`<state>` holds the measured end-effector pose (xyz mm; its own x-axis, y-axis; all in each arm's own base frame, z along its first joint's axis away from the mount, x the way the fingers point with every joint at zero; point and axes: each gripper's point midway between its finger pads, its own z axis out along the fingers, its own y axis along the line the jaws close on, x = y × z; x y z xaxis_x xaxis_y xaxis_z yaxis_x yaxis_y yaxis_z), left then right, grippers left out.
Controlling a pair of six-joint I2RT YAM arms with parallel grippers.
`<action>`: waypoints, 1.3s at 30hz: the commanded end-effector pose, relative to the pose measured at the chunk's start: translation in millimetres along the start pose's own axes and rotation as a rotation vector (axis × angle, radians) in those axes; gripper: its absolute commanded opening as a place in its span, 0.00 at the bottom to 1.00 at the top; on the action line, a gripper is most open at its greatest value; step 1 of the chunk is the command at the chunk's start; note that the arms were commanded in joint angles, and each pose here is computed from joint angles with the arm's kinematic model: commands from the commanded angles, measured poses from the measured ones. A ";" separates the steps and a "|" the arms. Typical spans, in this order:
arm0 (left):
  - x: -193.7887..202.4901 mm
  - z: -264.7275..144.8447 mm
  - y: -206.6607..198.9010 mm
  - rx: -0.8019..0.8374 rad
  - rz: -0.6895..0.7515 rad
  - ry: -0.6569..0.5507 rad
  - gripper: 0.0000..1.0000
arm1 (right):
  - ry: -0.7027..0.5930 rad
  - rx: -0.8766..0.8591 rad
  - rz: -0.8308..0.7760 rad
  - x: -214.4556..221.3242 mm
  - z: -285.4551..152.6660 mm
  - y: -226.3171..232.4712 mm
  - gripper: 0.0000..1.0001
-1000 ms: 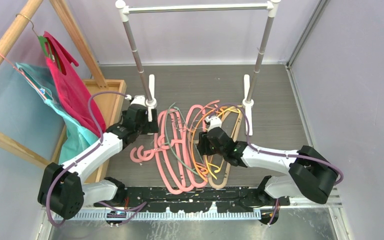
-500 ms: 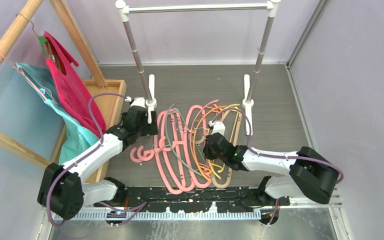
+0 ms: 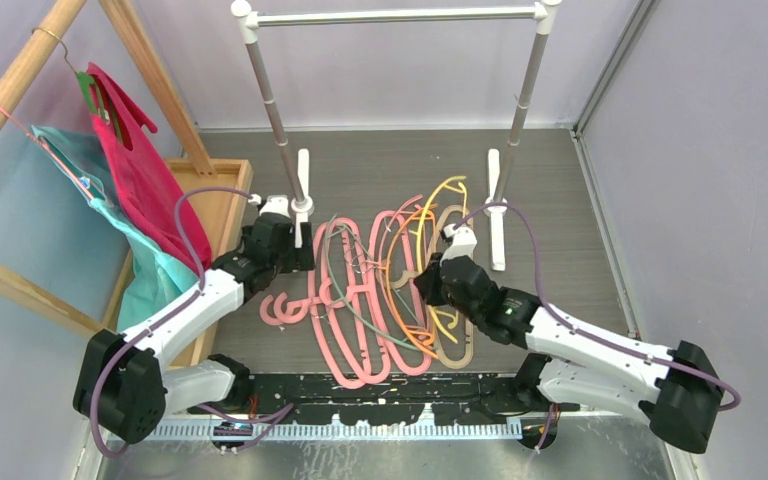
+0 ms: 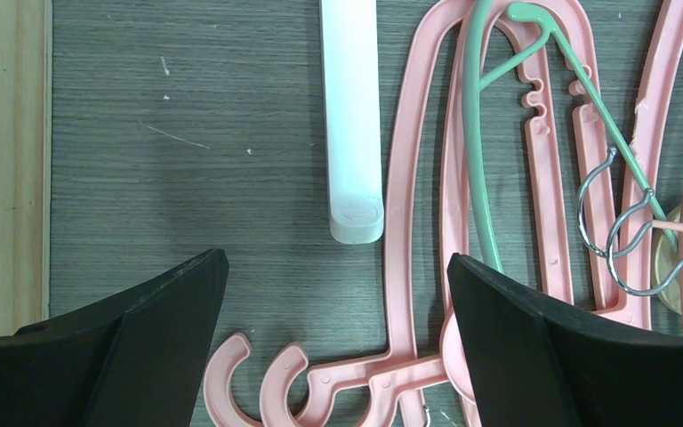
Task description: Organize the hangers
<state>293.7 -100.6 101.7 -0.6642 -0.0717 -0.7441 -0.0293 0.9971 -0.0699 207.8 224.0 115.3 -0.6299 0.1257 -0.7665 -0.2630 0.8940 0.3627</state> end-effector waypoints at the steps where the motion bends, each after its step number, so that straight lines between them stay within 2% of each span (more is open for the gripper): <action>1: -7.9 -5.7 0.7 -0.003 -0.023 -0.036 0.98 | -0.227 -0.162 0.053 -94.6 -36.4 55.7 0.02; 11: -11.4 -9.9 -1.9 0.014 -0.044 -0.050 0.98 | -0.564 -0.424 0.000 -253.1 -95.1 159.5 0.03; 18: -15.6 -14.9 1.7 0.003 -0.043 -0.066 0.98 | -0.716 -0.525 0.009 -323.3 -111.4 194.7 0.03; 26: -15.0 -12.4 1.8 -0.005 -0.035 -0.056 0.98 | -0.812 -0.650 0.199 -378.9 -105.3 162.3 0.03; 30: -15.2 -11.3 1.4 -0.005 -0.034 -0.056 0.98 | -0.881 -0.713 0.227 -392.2 -113.1 150.6 0.03; 35: -15.2 -10.3 1.6 -0.008 -0.031 -0.053 0.98 | -0.906 -0.682 0.237 -402.8 -115.3 145.6 0.03; 39: -14.0 -9.9 1.0 -0.005 -0.033 -0.050 0.98 | -0.904 -0.609 0.312 -401.8 -102.8 127.0 0.05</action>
<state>288.4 -97.4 107.1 -0.6548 -0.0946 -0.7498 -0.0470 0.9953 -0.0846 366.9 262.0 472.8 -0.1312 0.7012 -0.7008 -0.5965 0.5088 0.6208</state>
